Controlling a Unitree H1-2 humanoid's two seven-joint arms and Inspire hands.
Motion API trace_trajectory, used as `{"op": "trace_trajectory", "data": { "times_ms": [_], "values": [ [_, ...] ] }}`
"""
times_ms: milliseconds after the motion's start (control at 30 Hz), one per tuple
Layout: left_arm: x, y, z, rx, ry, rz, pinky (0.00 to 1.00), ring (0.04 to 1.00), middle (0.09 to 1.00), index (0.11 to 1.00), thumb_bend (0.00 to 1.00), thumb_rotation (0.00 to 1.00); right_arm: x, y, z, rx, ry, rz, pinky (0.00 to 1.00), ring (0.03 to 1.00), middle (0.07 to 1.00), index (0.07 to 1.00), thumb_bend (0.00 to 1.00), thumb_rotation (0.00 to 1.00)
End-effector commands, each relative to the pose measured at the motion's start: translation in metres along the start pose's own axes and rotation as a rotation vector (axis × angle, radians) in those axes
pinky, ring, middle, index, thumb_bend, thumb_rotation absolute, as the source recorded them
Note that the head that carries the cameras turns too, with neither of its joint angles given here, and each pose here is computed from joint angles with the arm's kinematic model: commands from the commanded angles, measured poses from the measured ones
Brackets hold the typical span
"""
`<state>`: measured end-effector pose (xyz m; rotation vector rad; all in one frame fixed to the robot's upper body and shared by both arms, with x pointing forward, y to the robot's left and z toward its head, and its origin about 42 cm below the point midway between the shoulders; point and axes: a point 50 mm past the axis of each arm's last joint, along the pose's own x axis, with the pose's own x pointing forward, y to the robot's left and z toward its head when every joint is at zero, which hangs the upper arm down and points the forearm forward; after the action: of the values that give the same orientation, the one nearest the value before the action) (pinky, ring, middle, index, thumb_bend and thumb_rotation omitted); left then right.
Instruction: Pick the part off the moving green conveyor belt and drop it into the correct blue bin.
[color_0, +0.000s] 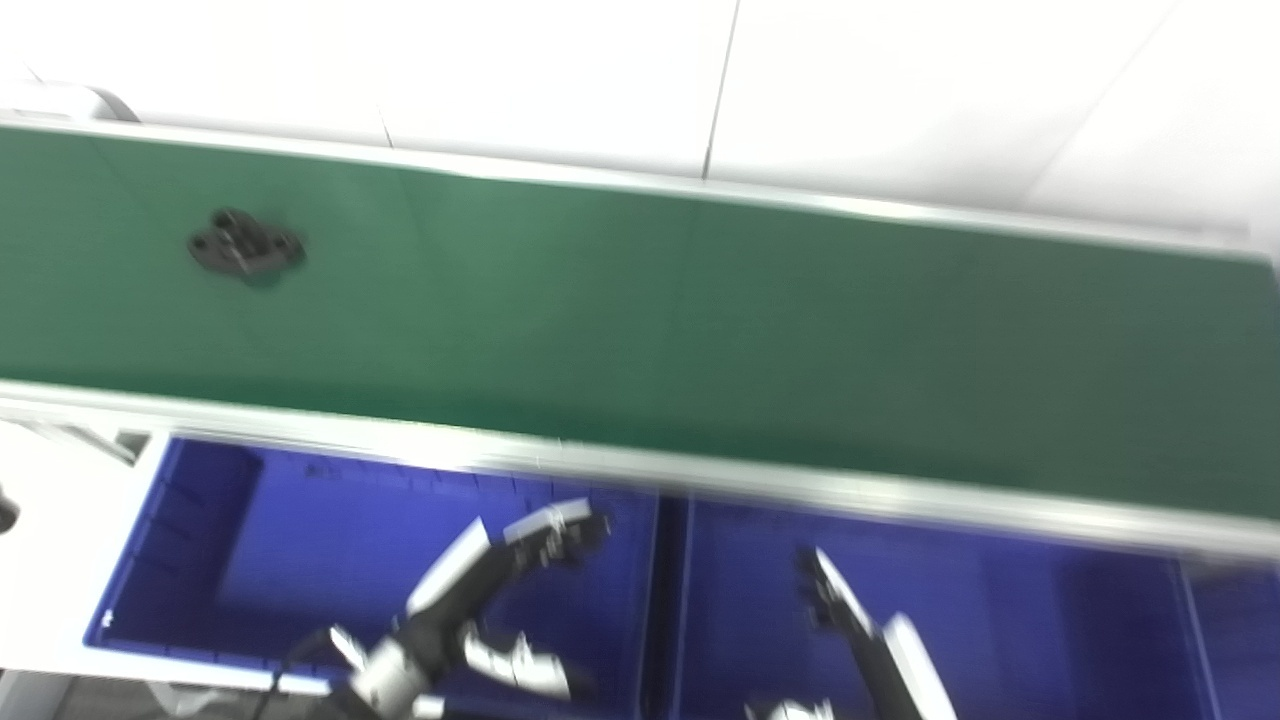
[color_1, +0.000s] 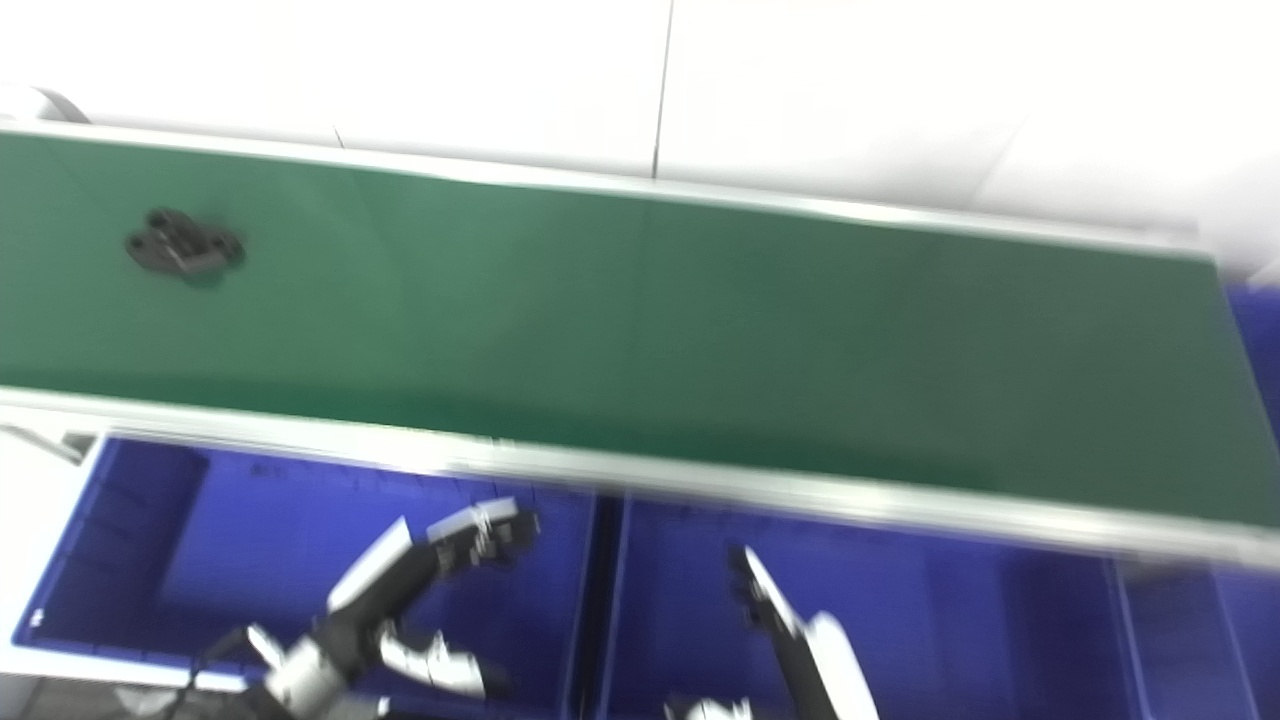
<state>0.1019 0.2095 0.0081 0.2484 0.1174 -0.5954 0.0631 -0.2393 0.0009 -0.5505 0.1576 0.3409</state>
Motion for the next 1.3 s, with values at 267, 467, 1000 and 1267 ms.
{"op": "trace_trajectory", "data": {
  "times_ms": [267,467,1000,1267],
  "values": [
    [0.005,-0.001,-0.001,0.005,-0.032,0.005,0.73,0.791,0.818,0.805,0.86,0.13,-0.003,-0.002,-0.004,0.027,-0.037,-0.022,0.78,0.882,0.946,0.996,0.81,0.42],
    [0.008,0.0,-0.002,0.006,-0.032,0.002,0.71,0.775,0.811,0.798,0.86,0.15,-0.001,0.0,-0.007,0.038,-0.036,-0.033,0.81,0.894,0.94,0.989,0.82,0.39],
    [0.008,0.001,-0.003,0.017,-0.031,0.005,0.71,0.777,0.813,0.795,0.87,0.15,-0.003,-0.006,0.007,0.015,-0.11,-0.121,0.74,0.815,0.866,0.93,0.82,0.38],
    [0.01,0.001,-0.002,0.016,-0.035,0.012,0.72,0.785,0.811,0.798,0.87,0.15,-0.003,-0.022,0.045,0.029,-0.296,-0.297,0.68,0.752,0.795,0.859,0.85,0.33]
  ]
}}
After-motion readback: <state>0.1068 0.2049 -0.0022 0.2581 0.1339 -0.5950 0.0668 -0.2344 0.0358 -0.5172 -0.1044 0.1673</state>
